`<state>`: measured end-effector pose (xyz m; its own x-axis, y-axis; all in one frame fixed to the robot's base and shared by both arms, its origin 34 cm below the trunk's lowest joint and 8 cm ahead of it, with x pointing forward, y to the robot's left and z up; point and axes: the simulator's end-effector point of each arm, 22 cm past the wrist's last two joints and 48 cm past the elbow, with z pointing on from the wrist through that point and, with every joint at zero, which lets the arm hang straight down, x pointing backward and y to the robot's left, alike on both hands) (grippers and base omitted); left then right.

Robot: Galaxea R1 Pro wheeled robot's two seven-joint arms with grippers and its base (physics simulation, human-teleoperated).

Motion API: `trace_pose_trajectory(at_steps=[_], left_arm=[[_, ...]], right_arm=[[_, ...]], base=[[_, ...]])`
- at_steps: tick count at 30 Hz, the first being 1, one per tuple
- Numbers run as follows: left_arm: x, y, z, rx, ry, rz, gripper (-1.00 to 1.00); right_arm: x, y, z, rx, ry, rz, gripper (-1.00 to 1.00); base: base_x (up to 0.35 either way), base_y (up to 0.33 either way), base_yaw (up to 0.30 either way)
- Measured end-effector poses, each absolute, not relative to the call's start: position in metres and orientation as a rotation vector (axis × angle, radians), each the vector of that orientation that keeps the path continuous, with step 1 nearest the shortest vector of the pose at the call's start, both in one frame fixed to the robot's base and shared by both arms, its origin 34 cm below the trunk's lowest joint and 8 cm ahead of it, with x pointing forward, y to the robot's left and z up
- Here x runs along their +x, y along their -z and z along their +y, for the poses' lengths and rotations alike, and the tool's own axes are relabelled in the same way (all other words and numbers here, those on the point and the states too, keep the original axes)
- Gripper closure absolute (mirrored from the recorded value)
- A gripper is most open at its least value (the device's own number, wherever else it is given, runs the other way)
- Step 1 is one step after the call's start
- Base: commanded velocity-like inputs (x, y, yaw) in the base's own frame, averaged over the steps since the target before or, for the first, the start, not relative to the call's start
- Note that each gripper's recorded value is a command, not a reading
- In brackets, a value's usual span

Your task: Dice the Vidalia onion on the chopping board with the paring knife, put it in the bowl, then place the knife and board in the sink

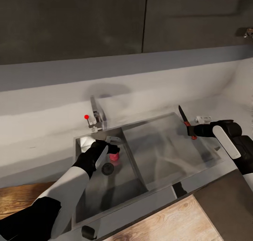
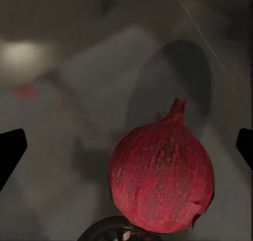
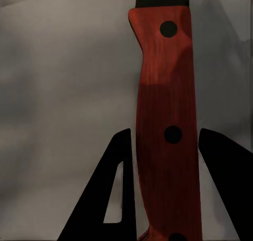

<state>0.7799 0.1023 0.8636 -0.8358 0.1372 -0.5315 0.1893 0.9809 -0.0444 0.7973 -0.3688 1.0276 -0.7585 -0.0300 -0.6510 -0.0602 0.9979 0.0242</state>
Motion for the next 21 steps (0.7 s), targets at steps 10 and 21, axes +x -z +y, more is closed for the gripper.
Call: trace_pose_trajectory(at_steps=[10,21], left_arm=[[0.779,-0.859,0.102,0.228,0.130,2.582,-1.00],[0.774,-0.851,0.103,0.230,0.129,2.601,-1.00]], right_arm=[[0.798,-1.025,-0.370,-0.057,-0.057,2.435,1.00],[0.798,-1.021,-0.370,-0.056,-0.058,2.440,1.00]], base=[[0.000,0.000,-0.013],[0.000,0.000,0.000]])
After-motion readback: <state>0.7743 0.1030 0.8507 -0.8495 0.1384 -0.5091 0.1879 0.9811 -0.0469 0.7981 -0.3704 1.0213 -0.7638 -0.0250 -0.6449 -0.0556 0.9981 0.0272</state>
